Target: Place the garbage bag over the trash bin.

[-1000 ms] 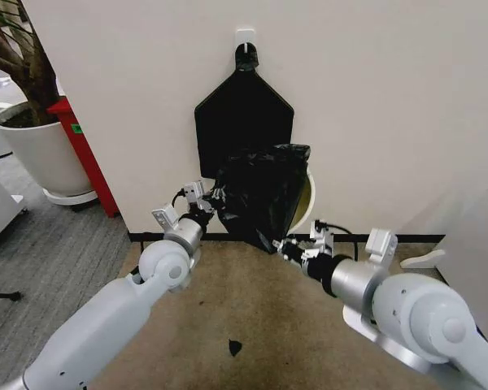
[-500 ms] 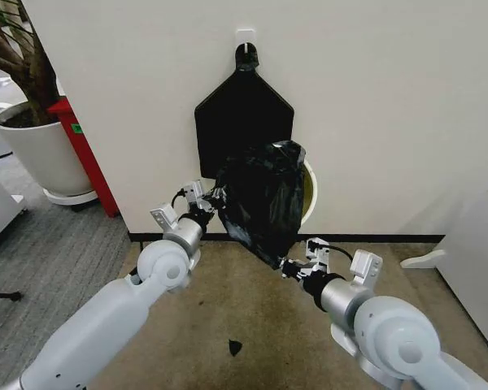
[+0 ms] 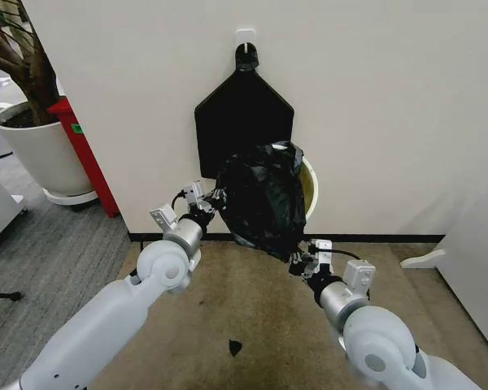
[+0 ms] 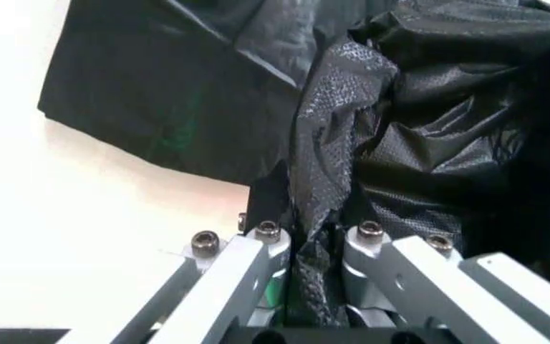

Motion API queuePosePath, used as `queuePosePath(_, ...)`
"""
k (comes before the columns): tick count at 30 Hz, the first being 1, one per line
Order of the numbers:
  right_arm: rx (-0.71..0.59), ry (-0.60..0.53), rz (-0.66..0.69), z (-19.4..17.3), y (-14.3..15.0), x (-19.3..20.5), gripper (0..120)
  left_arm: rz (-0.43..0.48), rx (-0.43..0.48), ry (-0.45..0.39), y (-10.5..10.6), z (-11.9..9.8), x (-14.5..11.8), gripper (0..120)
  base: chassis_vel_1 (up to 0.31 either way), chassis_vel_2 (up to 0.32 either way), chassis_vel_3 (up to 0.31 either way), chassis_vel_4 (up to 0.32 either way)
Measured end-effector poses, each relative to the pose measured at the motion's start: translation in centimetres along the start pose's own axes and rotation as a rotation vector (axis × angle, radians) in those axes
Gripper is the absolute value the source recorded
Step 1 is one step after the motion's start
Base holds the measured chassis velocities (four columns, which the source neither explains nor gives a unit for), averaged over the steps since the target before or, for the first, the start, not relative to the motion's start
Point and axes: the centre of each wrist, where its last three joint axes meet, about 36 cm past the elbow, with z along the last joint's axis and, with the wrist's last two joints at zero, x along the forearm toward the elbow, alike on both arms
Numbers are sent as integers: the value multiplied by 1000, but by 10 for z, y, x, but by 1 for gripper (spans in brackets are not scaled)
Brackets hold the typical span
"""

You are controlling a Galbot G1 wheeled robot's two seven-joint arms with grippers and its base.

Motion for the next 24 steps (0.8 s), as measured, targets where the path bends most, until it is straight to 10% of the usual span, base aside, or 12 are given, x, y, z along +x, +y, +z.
queuePosePath(24,-609,171,-53,-13,25,27,98,-30,28,-5,4,-3,-6,4,0,0,0,0)
